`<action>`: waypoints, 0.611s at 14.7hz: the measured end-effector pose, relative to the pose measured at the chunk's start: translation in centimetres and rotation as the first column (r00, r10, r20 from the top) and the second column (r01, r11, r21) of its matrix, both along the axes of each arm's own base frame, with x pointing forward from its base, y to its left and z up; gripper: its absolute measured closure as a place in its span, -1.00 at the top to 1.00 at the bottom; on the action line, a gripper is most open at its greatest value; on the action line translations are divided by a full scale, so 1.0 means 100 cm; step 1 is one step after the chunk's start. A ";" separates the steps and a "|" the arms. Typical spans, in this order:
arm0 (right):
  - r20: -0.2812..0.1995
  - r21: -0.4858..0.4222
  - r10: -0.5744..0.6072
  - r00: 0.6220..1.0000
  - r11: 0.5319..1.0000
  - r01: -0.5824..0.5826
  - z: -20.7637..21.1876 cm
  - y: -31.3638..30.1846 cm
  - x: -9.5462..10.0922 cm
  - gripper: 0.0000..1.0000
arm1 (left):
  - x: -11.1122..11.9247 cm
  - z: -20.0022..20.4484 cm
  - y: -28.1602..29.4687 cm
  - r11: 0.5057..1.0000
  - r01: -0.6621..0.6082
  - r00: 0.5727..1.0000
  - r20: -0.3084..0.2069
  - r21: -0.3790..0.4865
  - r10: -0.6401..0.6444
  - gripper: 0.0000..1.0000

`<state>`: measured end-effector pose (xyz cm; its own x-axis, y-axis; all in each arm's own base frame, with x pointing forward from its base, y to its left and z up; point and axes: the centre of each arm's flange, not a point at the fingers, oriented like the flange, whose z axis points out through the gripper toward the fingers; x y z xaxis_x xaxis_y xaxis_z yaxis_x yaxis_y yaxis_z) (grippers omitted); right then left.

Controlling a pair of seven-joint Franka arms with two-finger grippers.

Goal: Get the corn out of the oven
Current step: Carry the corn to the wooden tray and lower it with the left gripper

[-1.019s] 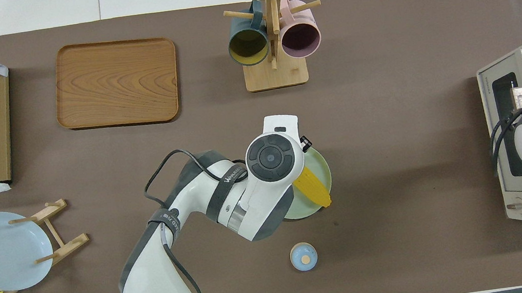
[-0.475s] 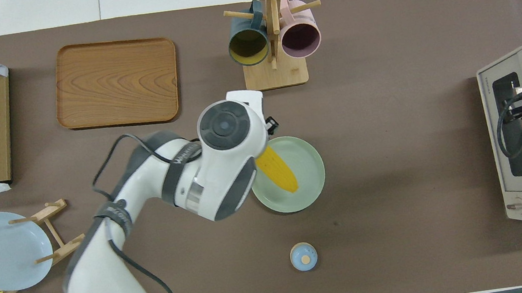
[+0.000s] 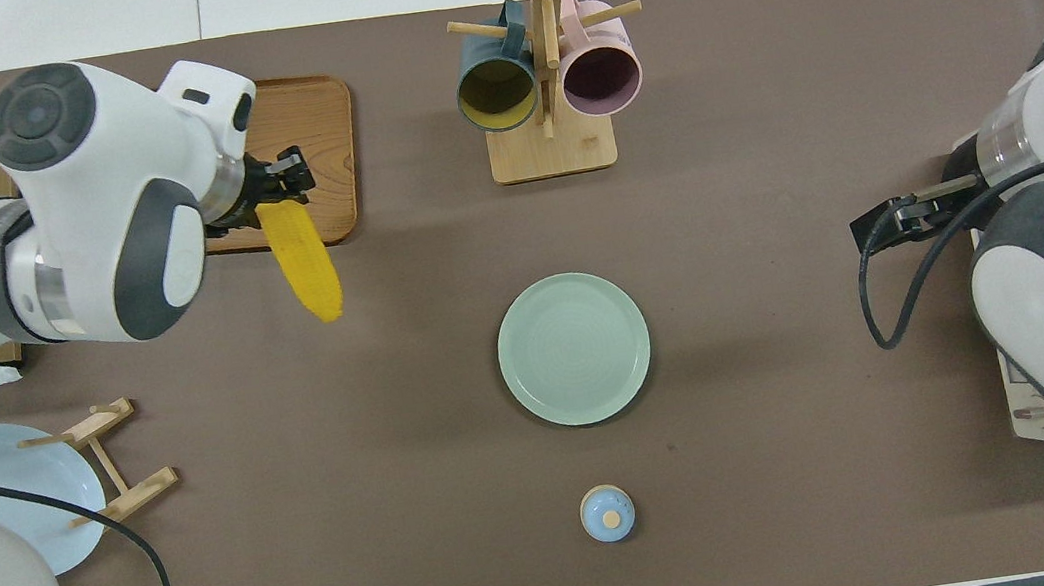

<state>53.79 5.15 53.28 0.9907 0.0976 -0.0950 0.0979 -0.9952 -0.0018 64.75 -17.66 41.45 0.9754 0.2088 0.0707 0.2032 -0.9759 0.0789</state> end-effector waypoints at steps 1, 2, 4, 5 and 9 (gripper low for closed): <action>-0.001 0.000 -0.005 1.000 1.000 0.005 0.001 -0.003 0.000 1.00 | 0.014 -0.008 0.023 0.999 0.034 0.999 0.003 0.010 -0.034 0.10; 0.002 0.000 -0.012 1.000 1.000 0.012 0.002 -0.006 0.001 1.00 | 0.029 -0.017 0.040 0.998 0.064 0.998 0.005 0.020 -0.064 0.10; 0.004 0.001 -0.019 1.000 1.000 0.019 0.008 -0.010 0.001 1.00 | 0.056 -0.040 0.059 0.990 0.137 0.990 0.007 0.035 -0.138 0.10; 0.000 0.000 -0.019 1.000 1.000 0.019 0.012 -0.010 0.000 1.00 | 0.066 -0.052 0.064 0.984 0.175 0.984 0.007 0.037 -0.175 0.10; -0.007 -0.002 -0.017 1.000 1.000 0.017 0.031 -0.010 -0.007 1.00 | 0.087 -0.073 0.061 0.965 0.261 0.964 0.044 0.036 -0.263 0.10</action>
<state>53.07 4.18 56.36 0.9915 0.0803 -0.1023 0.0807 -0.9967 -0.0007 73.42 -11.54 34.12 0.9910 -0.0564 0.1210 -0.0631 -0.9966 0.0529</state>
